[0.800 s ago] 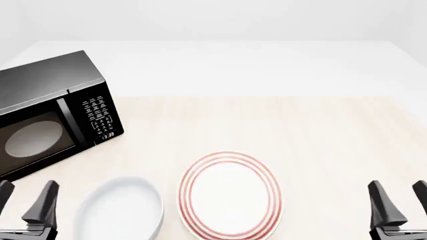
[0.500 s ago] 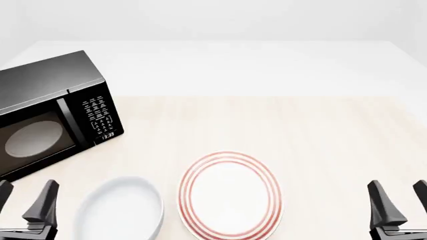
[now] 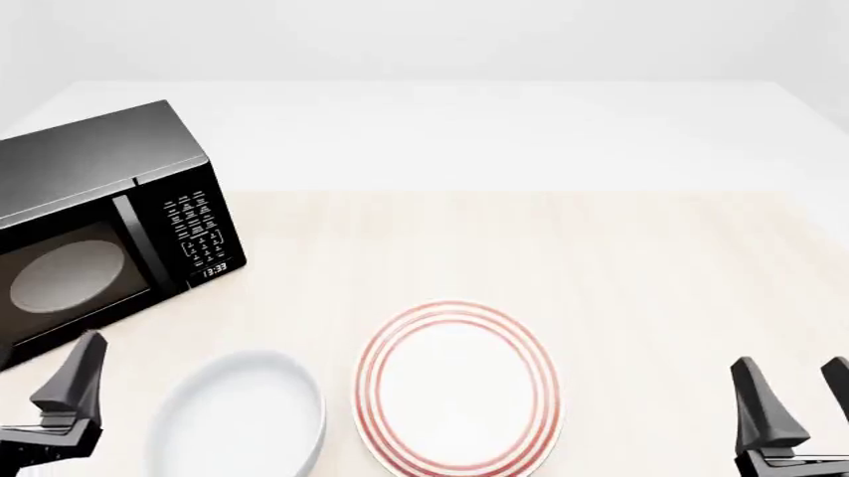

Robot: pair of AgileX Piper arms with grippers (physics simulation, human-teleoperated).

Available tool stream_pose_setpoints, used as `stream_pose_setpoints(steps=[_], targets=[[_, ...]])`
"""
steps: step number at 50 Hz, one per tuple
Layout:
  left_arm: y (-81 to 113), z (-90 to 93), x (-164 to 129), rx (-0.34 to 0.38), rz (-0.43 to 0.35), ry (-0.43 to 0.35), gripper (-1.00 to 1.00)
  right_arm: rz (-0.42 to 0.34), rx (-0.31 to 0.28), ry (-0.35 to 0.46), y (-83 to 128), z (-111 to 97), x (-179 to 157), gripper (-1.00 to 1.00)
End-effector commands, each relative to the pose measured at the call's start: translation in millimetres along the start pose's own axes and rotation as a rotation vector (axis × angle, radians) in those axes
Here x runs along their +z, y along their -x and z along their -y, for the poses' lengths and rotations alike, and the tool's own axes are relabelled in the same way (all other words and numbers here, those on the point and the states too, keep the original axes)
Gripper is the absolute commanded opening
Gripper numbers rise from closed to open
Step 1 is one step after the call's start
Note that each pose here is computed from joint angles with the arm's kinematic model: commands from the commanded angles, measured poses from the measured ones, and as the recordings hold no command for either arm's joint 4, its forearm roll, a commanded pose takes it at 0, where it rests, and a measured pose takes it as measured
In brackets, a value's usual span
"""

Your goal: Open the microwave.

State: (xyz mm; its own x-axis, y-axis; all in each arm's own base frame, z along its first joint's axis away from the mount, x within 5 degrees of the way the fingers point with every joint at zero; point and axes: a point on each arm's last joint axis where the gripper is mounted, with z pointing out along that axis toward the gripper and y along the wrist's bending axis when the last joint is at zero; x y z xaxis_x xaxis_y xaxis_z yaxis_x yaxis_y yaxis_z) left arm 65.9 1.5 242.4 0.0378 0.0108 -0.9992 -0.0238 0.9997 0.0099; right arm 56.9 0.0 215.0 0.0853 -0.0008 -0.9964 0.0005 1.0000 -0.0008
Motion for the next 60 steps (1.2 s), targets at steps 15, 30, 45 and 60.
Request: stream_pose_setpoints(steps=[15, 30, 45, 60], targets=[[22.8, -6.4, 21.9, -0.019, -0.008, 0.070, 1.00, 0.000, 0.000, 0.000, 0.5, 0.0, 0.1, 1.00], [19.0, -9.0, 40.5, 0.007, -0.036, 0.083, 1.00, 0.000, 0.000, 0.000, 0.4, 0.0, 0.1, 1.00], [11.3, -10.7, 72.3, -0.024, -0.096, 0.077, 1.00, 0.000, 0.000, -0.001, 0.4, 0.0, 0.1, 1.00], [-3.6, -12.8, 91.7, -0.045, -0.135, 0.083, 1.00, 0.000, 0.000, 0.000, 0.4, 0.0, 0.1, 1.00]])
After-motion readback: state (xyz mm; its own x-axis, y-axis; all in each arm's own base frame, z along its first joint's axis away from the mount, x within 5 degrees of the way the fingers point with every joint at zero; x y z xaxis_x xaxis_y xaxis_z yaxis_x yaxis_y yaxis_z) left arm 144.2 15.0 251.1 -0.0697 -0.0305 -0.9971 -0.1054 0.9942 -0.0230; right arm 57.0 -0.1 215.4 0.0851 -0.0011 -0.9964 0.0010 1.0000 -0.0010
